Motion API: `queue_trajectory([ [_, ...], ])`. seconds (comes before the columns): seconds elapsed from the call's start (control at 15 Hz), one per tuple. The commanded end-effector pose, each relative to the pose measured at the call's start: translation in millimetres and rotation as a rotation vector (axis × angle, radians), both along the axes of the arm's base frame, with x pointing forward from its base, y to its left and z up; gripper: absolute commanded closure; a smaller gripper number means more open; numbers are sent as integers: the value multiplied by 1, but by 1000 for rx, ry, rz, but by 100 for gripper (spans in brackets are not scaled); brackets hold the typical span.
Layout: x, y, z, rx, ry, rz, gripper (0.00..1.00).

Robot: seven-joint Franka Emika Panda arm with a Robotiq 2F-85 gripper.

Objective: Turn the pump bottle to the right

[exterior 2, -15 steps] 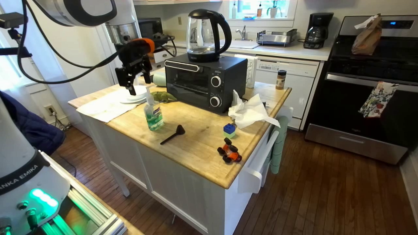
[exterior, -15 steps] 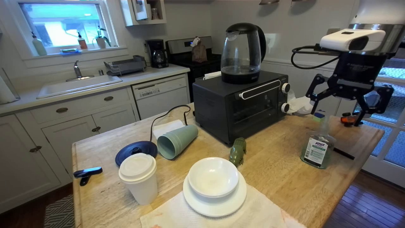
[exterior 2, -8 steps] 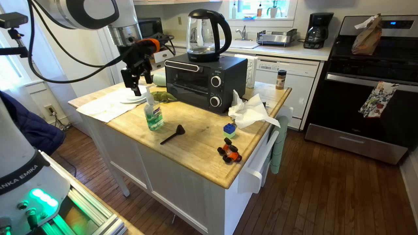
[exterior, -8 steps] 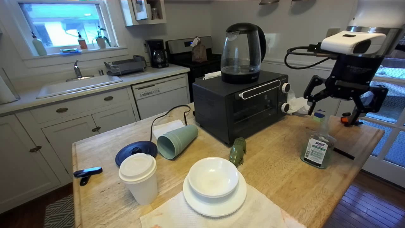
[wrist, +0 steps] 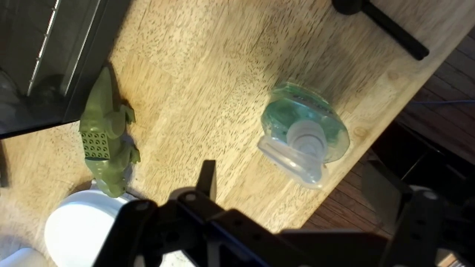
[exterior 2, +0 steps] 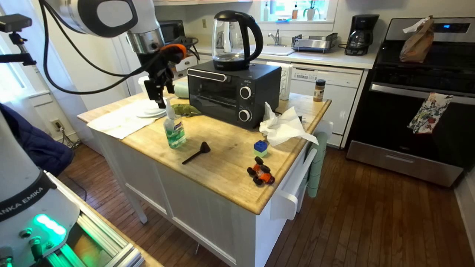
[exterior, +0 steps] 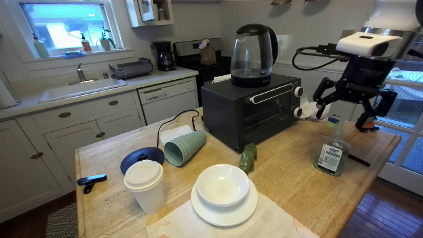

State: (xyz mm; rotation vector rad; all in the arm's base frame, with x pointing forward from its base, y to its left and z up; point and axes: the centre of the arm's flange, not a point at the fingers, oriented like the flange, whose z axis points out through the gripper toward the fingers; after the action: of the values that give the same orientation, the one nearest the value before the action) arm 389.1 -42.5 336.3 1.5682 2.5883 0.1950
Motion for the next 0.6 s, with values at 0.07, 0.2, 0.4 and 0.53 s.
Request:
queue_trajectory([
  [0.07,0,-6,-10,22,-22,70,8],
  [0.2,0,-5,-11,28,-22,89,9],
  [0.4,0,-5,-12,33,-24,114,10],
  [0.53,0,-6,-12,36,-26,126,14],
])
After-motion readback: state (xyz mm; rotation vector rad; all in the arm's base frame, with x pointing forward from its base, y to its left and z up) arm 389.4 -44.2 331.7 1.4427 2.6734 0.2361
